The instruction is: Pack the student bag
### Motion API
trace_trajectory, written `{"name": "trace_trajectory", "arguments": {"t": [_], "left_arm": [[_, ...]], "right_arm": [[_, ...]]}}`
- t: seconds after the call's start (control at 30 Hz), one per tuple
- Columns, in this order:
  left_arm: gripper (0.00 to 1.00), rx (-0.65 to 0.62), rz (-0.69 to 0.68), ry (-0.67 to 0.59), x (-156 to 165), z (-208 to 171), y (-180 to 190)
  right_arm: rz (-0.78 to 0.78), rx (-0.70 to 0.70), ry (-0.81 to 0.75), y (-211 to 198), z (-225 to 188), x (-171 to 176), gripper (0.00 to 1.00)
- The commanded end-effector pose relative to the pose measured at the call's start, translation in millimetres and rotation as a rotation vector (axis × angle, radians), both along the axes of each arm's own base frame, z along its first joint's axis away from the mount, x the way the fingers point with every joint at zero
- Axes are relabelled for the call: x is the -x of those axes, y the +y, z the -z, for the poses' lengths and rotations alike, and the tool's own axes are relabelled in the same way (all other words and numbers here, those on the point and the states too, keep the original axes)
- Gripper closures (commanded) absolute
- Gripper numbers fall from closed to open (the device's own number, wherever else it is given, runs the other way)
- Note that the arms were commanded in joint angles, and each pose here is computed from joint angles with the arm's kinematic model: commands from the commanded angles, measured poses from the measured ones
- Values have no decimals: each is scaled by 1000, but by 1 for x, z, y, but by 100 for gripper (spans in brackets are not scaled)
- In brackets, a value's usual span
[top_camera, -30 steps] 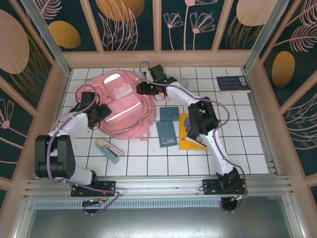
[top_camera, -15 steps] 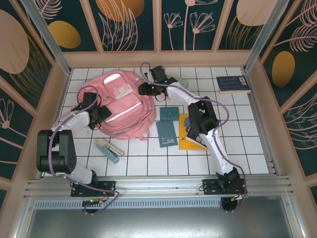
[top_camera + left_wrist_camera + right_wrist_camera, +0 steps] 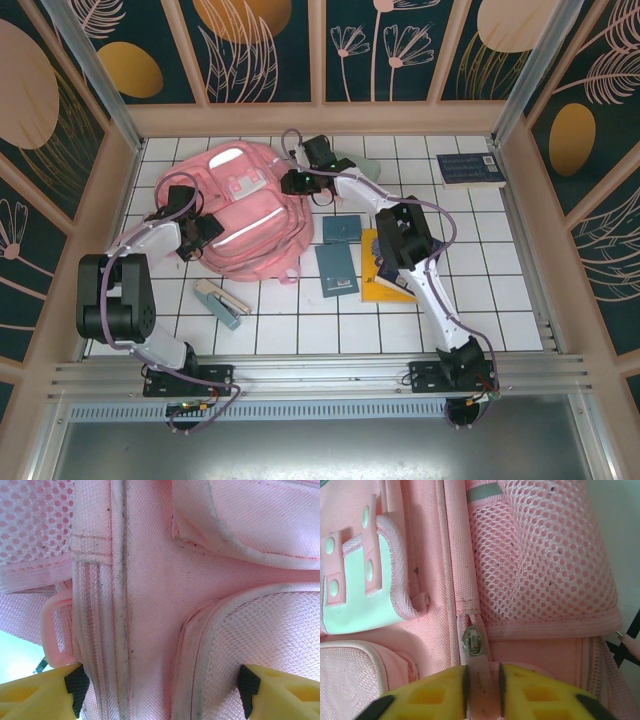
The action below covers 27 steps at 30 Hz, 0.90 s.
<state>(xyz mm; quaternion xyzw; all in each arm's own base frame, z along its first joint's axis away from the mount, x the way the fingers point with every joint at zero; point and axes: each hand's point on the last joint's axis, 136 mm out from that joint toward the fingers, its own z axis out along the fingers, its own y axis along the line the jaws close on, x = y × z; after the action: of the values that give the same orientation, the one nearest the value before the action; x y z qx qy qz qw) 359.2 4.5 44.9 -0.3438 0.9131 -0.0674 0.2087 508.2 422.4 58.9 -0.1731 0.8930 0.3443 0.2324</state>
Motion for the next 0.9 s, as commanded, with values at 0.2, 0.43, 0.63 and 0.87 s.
{"name": "trace_trajectory", "arguments": {"t": [0.2, 0.43, 0.63, 0.87], "left_arm": [[21, -2, -96, 116, 17, 28, 19], [21, -20, -124, 118, 1, 33, 27], [20, -99, -132, 119, -57, 28, 44], [19, -264, -198, 70, -107, -20, 89]], "right_arm": [[-21, 17, -20, -17, -28, 23, 78], [-66, -26, 59, -15, -15, 55, 75], [-93, -44, 65, 0, -23, 69, 43], [67, -109, -41, -54, -78, 61, 25]]}}
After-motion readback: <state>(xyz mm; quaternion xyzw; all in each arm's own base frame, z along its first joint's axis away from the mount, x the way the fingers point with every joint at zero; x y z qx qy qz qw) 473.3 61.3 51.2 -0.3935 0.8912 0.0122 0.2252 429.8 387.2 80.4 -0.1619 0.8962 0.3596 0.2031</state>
